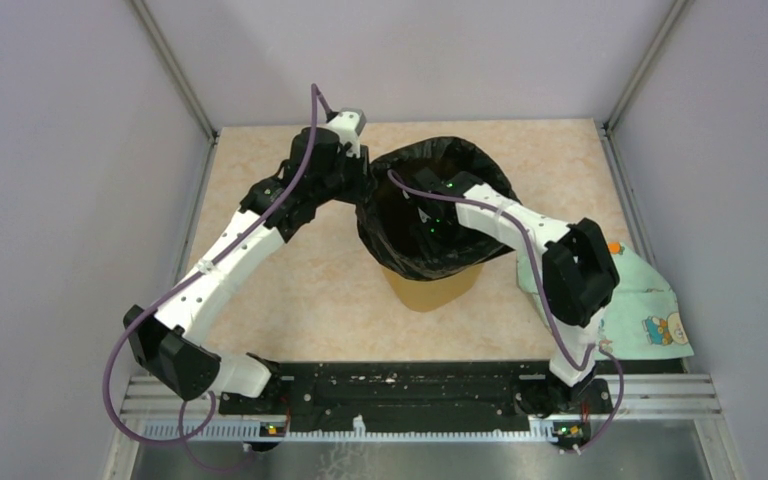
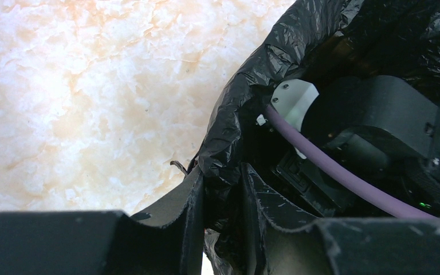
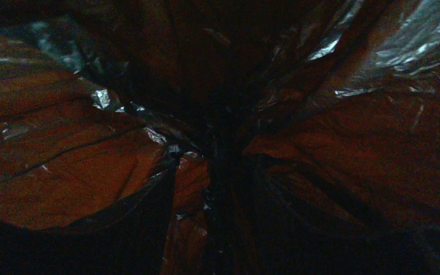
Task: Put the trash bags into the trash bin
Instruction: Place the trash bag in the trash bin.
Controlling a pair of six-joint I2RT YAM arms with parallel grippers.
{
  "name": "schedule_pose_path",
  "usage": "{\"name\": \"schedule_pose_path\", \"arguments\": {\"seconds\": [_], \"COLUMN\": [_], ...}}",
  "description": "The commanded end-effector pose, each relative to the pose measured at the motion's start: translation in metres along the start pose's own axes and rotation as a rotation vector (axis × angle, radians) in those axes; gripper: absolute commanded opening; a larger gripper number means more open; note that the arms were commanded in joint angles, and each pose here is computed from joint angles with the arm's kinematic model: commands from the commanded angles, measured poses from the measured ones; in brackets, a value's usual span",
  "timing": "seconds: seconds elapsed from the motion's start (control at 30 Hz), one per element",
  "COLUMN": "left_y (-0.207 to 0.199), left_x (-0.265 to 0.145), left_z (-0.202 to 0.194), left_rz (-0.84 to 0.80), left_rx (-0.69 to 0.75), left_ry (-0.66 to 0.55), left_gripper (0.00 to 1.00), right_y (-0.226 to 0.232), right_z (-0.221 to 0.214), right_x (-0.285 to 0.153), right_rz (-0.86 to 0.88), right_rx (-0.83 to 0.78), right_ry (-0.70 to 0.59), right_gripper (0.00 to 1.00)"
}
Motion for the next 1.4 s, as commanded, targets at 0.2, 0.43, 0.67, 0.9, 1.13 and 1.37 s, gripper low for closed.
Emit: {"name": "schedule_pose_path", "arguments": {"seconds": [0.2, 0.43, 0.67, 0.9, 1.13, 1.37], "left_y": [-0.006, -0.006, -0.005, -0.006, -0.006, -0.006], "left_x": [0.008, 0.01, 0.01, 0.011, 0.012, 0.012], "left_z": [-0.008, -0.009, -0.01, -0.01, -0.01, -0.01], "left_rz": [-0.022, -0.022, -0.02, -0.021, -0.021, -0.021], "left_rx": [0.001, 0.0, 0.001, 0.001, 0.003, 0.003], "left_ry": [0.032, 0.033, 0.036, 0.035, 0.038, 0.039], "left_gripper": [0.32, 0.32, 0.33, 0.33, 0.33, 0.34], "right_y": [-0.001, 0.001, 0.004, 0.007, 0.003, 0.002], "right_z": [-0.006, 0.0, 0.003, 0.009, 0.008, 0.01], "right_x": [-0.027, -0.05, -0.065, -0.091, -0.109, -0.127], "right_rz": [0.029, 0.052, 0.083, 0.125, 0.123, 0.151], "right_rx": [0.011, 0.023, 0.031, 0.041, 0.052, 0.058], "right_ry": [-0.08, -0.138, -0.166, -0.222, -0.266, -0.312], "right_gripper": [0.52, 0.52, 0.52, 0.52, 0.52, 0.52]}}
Point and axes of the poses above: each gripper's point midway between its finger pads, its own x axis out along the fingers, its own y axis along the line the jaws close on, z = x × y, the point moved 7 cm from there along -x, back along the fingers, and after that the axes turned 12 degrees about x, right-handed, at the moved point
